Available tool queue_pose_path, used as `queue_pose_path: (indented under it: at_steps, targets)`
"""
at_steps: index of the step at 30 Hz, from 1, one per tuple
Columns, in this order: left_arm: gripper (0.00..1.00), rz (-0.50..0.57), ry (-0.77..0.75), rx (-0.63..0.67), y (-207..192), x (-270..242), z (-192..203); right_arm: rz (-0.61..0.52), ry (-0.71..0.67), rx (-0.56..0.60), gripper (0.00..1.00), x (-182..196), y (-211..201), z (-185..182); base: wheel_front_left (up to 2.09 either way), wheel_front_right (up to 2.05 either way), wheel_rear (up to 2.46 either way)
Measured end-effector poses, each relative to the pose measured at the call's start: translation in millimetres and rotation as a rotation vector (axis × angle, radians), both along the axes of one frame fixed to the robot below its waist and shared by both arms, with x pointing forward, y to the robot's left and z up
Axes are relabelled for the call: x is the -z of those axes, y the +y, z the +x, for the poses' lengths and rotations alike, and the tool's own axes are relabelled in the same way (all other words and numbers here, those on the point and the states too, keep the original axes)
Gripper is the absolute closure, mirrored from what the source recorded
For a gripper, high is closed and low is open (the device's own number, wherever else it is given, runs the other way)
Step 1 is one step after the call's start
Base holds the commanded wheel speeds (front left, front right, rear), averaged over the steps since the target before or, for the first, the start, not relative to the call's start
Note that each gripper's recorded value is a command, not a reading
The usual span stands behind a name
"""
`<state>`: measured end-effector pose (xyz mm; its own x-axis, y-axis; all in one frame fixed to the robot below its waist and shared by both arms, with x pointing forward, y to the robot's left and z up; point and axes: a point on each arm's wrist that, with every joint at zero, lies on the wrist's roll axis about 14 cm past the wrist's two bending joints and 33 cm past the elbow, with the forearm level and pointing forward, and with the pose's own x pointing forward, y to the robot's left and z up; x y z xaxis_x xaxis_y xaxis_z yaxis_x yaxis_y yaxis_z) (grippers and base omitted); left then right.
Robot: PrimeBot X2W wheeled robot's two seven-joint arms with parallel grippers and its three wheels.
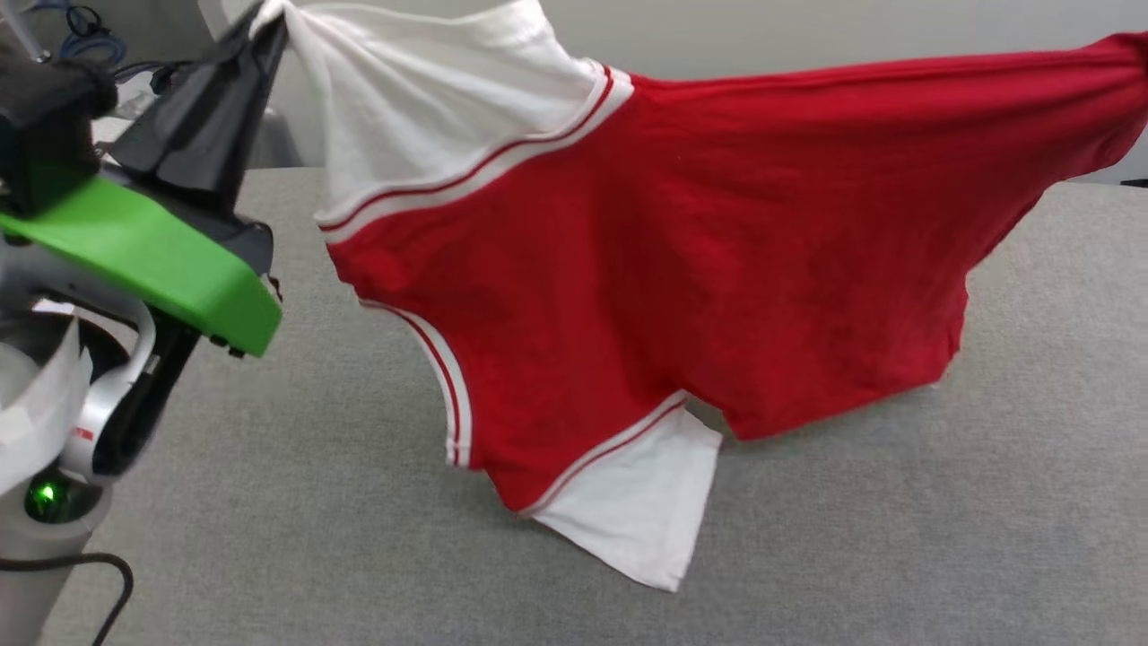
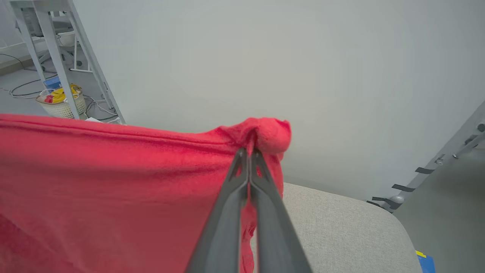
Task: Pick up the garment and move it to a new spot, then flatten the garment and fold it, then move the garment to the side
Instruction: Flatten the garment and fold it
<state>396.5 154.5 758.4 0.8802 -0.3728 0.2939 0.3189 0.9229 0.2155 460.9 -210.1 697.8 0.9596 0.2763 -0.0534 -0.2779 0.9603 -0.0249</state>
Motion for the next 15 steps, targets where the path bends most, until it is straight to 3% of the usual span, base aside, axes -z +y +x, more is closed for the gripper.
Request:
queue_pose_path:
  at_steps: [5,7,15]
  targets:
    - [1.0,0.034,-0.106,-0.01,-4.2,-33.2,4.0,0.008,-0.09,0.014,1.0,-27.0,-3.5,-12.1,0.0,0.0,0.0]
    - [1.0,0.093,-0.158,-0.056,1.7,-44.6,9.8,0.007,-0.118,0.02,1.0,-33.9,-3.5,-11.6,0.0,0.0,0.0]
    - [1.0,0.172,-0.231,-0.089,3.7,-65.2,46.2,0.007,-0.19,0.044,1.0,-45.8,-5.5,10.3,0.0,0.0,0.0]
